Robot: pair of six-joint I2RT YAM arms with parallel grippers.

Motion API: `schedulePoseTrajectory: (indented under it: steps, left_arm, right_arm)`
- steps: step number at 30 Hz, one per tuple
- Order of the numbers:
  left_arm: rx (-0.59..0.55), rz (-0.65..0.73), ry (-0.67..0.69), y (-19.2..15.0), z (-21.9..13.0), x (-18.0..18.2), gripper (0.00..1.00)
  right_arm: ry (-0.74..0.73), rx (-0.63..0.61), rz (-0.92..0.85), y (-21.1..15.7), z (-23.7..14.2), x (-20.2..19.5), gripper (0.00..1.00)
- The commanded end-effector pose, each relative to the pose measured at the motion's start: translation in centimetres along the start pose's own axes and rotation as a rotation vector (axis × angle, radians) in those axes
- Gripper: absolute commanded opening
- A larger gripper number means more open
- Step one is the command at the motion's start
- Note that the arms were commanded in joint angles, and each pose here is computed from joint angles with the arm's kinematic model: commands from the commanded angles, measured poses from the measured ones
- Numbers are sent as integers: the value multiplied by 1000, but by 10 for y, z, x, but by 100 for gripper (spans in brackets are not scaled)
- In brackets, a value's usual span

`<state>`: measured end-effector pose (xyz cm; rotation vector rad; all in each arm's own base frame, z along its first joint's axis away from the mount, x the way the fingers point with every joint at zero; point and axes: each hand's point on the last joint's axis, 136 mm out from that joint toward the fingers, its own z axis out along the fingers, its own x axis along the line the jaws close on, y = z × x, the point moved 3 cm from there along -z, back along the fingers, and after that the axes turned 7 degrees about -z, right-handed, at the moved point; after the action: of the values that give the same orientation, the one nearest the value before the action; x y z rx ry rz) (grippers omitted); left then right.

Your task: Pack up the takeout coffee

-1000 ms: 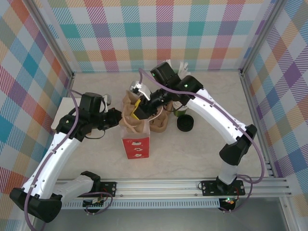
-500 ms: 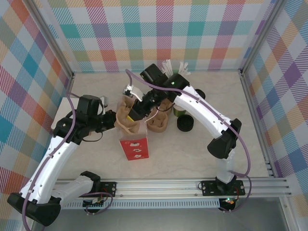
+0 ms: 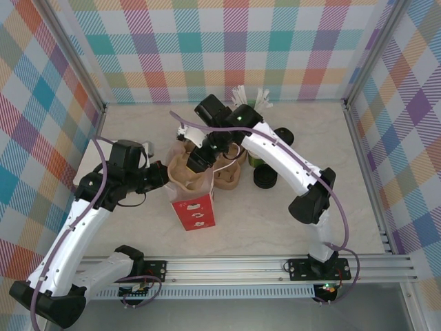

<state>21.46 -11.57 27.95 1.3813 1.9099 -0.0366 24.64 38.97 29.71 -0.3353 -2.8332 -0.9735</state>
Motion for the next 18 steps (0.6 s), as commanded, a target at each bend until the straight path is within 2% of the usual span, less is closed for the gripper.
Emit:
schedulePoseTrajectory:
  steps: [1, 11, 18]
  left_arm:
    - [30, 7, -12, -8, 0, 0, 8]
    - [31, 7, -39, -5, -1, -6, 6]
    - [38, 8, -56, -2, 2, -12, 3]
  right_arm:
    - [-57, 51, -19, -5, -1, -3, 31]
    - [-143, 137, -76, -16, 6, -7, 31]
    - [-152, 205, -160, -24, 10, 1, 32]
